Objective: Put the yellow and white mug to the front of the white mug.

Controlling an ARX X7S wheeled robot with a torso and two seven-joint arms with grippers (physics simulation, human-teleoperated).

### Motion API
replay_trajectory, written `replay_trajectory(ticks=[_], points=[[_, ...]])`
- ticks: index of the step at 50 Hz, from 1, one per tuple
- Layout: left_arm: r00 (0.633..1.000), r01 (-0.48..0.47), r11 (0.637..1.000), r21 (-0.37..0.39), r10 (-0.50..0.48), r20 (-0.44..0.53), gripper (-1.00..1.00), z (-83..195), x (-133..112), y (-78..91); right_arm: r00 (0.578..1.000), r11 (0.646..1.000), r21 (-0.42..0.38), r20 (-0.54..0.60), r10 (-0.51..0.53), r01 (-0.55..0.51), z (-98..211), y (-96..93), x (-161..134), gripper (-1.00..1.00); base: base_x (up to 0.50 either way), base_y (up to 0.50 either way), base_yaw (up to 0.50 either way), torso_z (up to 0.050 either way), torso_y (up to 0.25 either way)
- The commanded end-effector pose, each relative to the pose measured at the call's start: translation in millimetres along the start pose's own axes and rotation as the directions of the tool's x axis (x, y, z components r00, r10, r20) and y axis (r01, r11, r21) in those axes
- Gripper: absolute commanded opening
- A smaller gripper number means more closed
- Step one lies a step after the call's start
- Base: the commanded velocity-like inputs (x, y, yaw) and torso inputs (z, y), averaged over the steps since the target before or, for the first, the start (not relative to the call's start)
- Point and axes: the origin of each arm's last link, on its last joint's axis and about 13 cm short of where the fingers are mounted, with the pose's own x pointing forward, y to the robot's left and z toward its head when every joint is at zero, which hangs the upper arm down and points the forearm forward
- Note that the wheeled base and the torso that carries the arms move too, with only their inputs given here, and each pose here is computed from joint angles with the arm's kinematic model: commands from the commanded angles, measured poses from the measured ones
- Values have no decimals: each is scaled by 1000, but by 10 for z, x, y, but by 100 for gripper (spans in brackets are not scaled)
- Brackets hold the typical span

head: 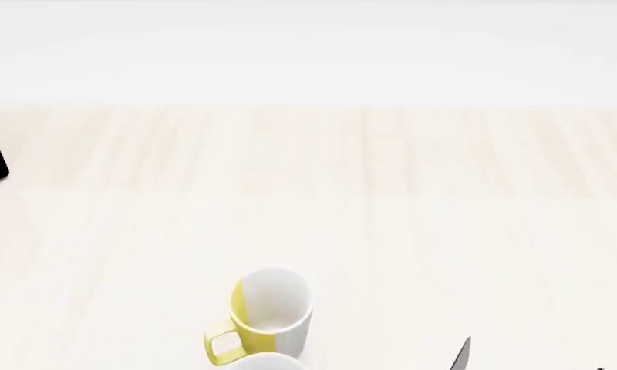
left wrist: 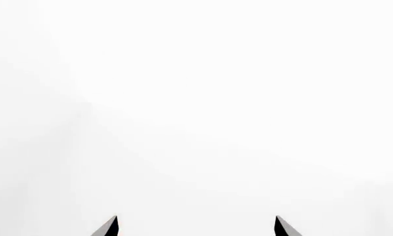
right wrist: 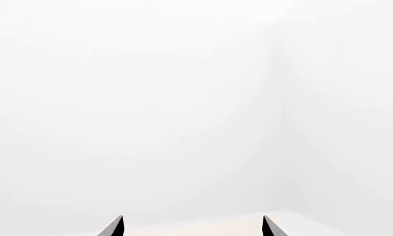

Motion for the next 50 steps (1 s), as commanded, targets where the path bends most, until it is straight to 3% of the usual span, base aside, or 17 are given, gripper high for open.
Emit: replay_trajectory(ticks=[1, 4, 11, 21, 50], points=[[988, -104, 994, 17, 101, 116, 100, 132, -84, -28, 999, 1000, 11, 29, -25, 25, 14, 4, -5, 100, 0, 0, 0, 0, 0], [982, -57, 997, 55, 46, 181, 100, 239, 0, -46, 999, 1000, 12, 22, -23, 22, 5, 8, -1, 100, 0, 0, 0, 0, 0], [943, 12, 998, 54, -29, 332, 100, 525, 171, -55, 1000, 1000, 16, 18, -22, 22, 14, -2, -5, 100, 0, 0, 0, 0, 0], [925, -19, 998, 68, -8, 381, 100, 601, 227, -27, 1000, 1000, 13, 16, -15, 15, 13, 4, -9, 100, 0, 0, 0, 0, 0], [954, -15, 998, 61, -4, 299, 100, 452, 138, -35, 996, 999, 26, 84, 33, -36, 153, 9, -113, 100, 0, 0, 0, 0, 0]])
